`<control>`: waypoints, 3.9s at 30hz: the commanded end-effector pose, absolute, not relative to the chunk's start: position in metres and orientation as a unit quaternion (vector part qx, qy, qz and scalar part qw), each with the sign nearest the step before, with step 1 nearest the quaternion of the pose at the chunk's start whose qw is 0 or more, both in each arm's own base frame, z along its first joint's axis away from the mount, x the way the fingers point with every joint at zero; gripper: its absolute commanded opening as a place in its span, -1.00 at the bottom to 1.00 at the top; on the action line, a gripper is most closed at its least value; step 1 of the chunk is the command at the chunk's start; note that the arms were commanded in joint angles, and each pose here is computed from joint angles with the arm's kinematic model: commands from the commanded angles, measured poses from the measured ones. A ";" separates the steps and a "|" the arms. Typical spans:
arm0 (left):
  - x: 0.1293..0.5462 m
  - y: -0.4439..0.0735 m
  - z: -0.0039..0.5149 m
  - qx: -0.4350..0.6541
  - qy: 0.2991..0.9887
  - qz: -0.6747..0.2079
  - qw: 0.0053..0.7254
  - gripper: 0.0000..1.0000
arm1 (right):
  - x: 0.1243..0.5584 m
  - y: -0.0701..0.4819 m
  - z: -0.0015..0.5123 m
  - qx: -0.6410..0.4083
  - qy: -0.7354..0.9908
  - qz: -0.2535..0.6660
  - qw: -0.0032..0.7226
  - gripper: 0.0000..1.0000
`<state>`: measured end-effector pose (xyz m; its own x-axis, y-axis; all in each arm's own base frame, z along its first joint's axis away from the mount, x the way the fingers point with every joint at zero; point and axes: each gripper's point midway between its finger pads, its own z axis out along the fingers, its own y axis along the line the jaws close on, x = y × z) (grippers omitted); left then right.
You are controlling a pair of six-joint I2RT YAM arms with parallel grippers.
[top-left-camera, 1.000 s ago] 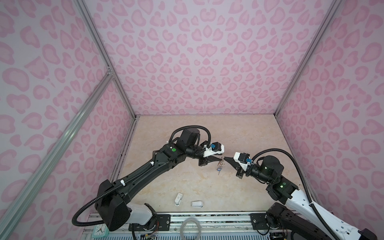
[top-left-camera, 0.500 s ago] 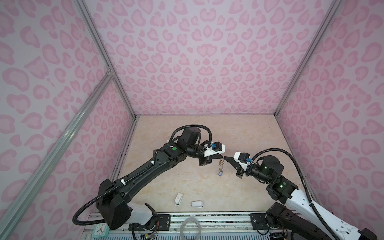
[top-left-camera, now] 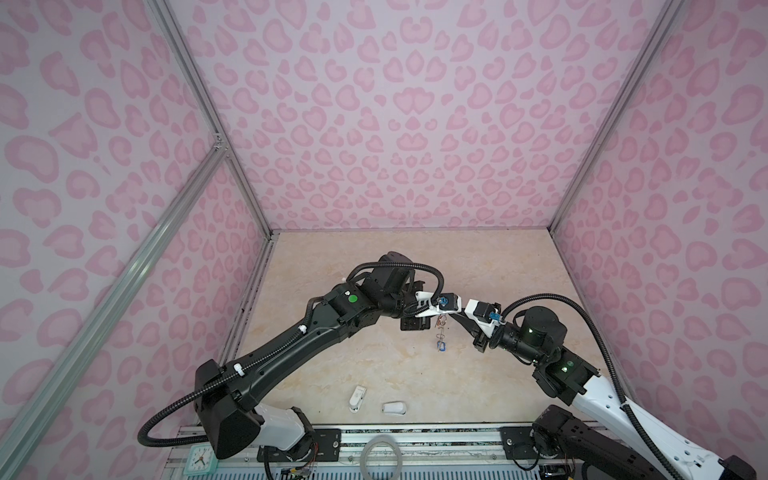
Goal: Put the keys on the keyring
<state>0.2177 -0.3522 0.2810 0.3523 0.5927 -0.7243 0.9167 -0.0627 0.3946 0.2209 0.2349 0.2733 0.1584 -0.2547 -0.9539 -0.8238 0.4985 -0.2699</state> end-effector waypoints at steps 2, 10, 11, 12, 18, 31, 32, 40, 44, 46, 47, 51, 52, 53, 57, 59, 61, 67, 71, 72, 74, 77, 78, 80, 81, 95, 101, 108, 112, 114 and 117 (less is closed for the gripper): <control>0.214 -0.352 0.287 0.713 0.522 -0.187 0.430 -0.93 | 0.218 0.239 0.278 -0.447 0.596 0.243 0.622 -0.77; 0.208 -0.355 0.288 0.719 0.508 -0.203 0.429 -0.93 | 0.217 0.243 0.277 -0.447 0.592 0.255 0.620 -0.76; 0.207 -0.355 0.289 0.719 0.507 -0.205 0.429 -0.94 | 0.217 0.243 0.277 -0.447 0.592 0.256 0.619 -0.77; 0.206 -0.355 0.290 0.719 0.505 -0.207 0.430 -0.93 | 0.217 0.243 0.277 -0.446 0.592 0.256 0.620 -0.79; 0.204 -0.355 0.290 0.718 0.504 -0.213 0.430 -0.88 | 0.215 0.244 0.274 -0.450 0.592 0.258 0.617 -1.00; 0.215 -0.344 0.299 0.650 0.544 -0.310 0.431 -0.35 | 0.211 0.239 0.284 -0.434 0.574 0.263 0.642 -1.00; 0.213 -0.345 0.298 0.650 0.544 -0.316 0.427 -0.36 | 0.211 0.239 0.285 -0.433 0.574 0.262 0.644 -1.00; 0.207 -0.344 0.293 0.642 0.553 -0.336 0.412 -0.42 | 0.214 0.235 0.287 -0.426 0.574 0.249 0.653 -1.00; 0.210 -0.348 0.291 0.635 0.564 -0.342 0.402 -0.48 | 0.212 0.235 0.288 -0.430 0.570 0.250 0.654 -1.00; 0.212 -0.350 0.291 0.632 0.570 -0.346 0.396 -0.50 | 0.211 0.236 0.288 -0.432 0.568 0.250 0.654 -1.00; 0.213 -0.350 0.290 0.632 0.571 -0.347 0.393 -0.52 | 0.211 0.236 0.287 -0.432 0.569 0.249 0.653 -1.00; 0.213 -0.353 0.289 0.631 0.574 -0.352 0.385 -0.60 | 0.210 0.235 0.287 -0.437 0.568 0.243 0.653 -1.00; 0.212 -0.353 0.287 0.633 0.574 -0.354 0.381 -0.69 | 0.209 0.235 0.288 -0.438 0.567 0.242 0.654 -1.00; 0.212 -0.353 0.286 0.633 0.575 -0.354 0.379 -0.75 | 0.210 0.234 0.288 -0.437 0.567 0.240 0.656 -1.00; 0.211 -0.352 0.281 0.636 0.577 -0.355 0.370 -0.90 | 0.209 0.233 0.292 -0.438 0.560 0.232 0.664 -1.00; 0.210 -0.352 0.280 0.637 0.577 -0.355 0.368 -0.93 | 0.210 0.231 0.294 -0.435 0.557 0.226 0.670 -1.00; 0.209 -0.352 0.279 0.638 0.576 -0.356 0.365 -0.94 | 0.209 0.231 0.295 -0.435 0.551 0.225 0.676 -1.00; 0.208 -0.356 0.282 0.642 0.573 -0.370 0.350 -0.93 | 0.207 0.229 0.300 -0.431 0.532 0.221 0.695 -1.00; 0.207 -0.357 0.277 0.643 0.578 -0.382 0.327 -0.93 | 0.206 0.227 0.304 -0.427 0.524 0.220 0.703 -1.00; 0.206 -0.359 0.276 0.644 0.576 -0.387 0.321 -0.93 | 0.206 0.228 0.303 -0.429 0.524 0.221 0.702 -1.00; 0.207 -0.361 0.278 0.643 0.578 -0.391 0.316 -0.91 | 0.205 0.229 0.300 -0.433 0.525 0.223 0.698 -1.00; 0.212 -0.361 0.281 0.640 0.582 -0.384 0.324 -0.60 | 0.204 0.230 0.297 -0.436 0.528 0.225 0.693 -1.00; 0.213 -0.361 0.283 0.640 0.581 -0.380 0.330 -0.50 | 0.204 0.229 0.297 -0.436 0.528 0.225 0.693 -1.00; 0.215 -0.358 0.291 0.642 0.572 -0.368 0.354 -0.35 | 0.203 0.229 0.295 -0.438 0.531 0.225 0.689 -1.00; 0.214 -0.357 0.295 0.645 0.564 -0.363 0.366 -0.31 | 0.203 0.229 0.294 -0.438 0.532 0.224 0.689 -1.00; 0.201 -0.355 0.311 0.668 0.502 -0.338 0.433 -0.29 | 0.198 0.233 0.296 -0.442 0.527 0.249 0.682 -1.00; 0.202 -0.360 0.300 0.678 0.506 -0.323 0.425 -0.32 | 0.195 0.235 0.298 -0.444 0.525 0.261 0.678 -1.00; 0.205 -0.360 0.291 0.680 0.516 -0.313 0.416 -0.64 | 0.194 0.236 0.302 -0.446 0.520 0.263 0.679 -1.00; 0.206 -0.362 0.301 0.681 0.512 -0.305 0.425 -0.93 | 0.196 0.237 0.299 -0.446 0.524 0.261 0.677 -1.00; 0.206 -0.361 0.303 0.684 0.509 -0.297 0.430 -0.94 | 0.200 0.234 0.298 -0.438 0.533 0.254 0.677 -0.99; 0.208 -0.361 0.304 0.690 0.512 -0.266 0.437 -0.93 | 0.208 0.227 0.294 -0.428 0.555 0.225 0.677 -0.69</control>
<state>0.2032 -0.3613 0.2938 0.2868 0.4642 -0.8380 0.9577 -0.1163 0.2633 0.2016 0.2323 0.2916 0.2780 -0.1443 -0.9497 -0.8125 0.4921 -0.3126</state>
